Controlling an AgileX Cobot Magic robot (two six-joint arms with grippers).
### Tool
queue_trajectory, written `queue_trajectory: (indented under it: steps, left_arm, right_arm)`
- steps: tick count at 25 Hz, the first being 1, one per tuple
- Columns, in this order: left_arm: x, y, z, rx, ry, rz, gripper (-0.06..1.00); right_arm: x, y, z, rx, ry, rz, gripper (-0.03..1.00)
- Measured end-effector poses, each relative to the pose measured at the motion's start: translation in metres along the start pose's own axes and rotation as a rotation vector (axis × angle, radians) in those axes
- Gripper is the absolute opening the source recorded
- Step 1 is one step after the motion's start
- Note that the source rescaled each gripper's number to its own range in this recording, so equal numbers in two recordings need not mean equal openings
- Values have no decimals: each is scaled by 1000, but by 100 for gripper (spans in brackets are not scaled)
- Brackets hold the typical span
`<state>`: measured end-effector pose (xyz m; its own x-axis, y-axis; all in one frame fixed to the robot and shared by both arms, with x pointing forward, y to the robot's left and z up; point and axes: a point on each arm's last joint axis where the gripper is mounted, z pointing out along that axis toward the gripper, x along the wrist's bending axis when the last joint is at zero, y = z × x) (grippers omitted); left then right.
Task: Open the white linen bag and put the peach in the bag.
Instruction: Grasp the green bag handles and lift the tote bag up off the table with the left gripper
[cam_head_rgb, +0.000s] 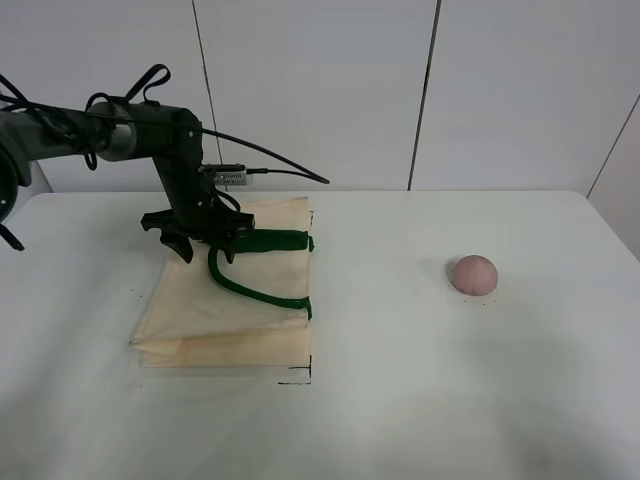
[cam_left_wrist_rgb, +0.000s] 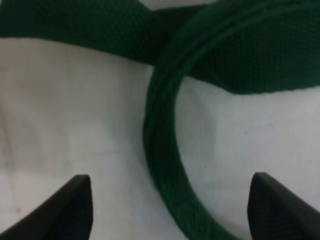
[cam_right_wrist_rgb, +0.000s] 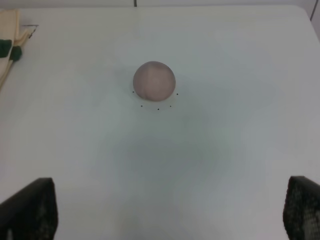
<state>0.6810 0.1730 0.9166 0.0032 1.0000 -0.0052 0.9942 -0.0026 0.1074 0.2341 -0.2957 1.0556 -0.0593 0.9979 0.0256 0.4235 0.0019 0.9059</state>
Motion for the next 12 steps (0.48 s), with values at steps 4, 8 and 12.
queue_trajectory:
  steps: [4, 8, 12]
  left_arm:
    - [-1, 3, 12, -14, -5, -4, 93]
    - [-1, 3, 24, -6, 2, -15, 93]
    - [-1, 3, 32, -1, 11, -17, 93]
  right_arm:
    - [0, 0, 0, 0, 0, 0, 100]
    - [0, 0, 0, 0, 0, 0, 100]
    - [0, 0, 0, 0, 0, 0, 100]
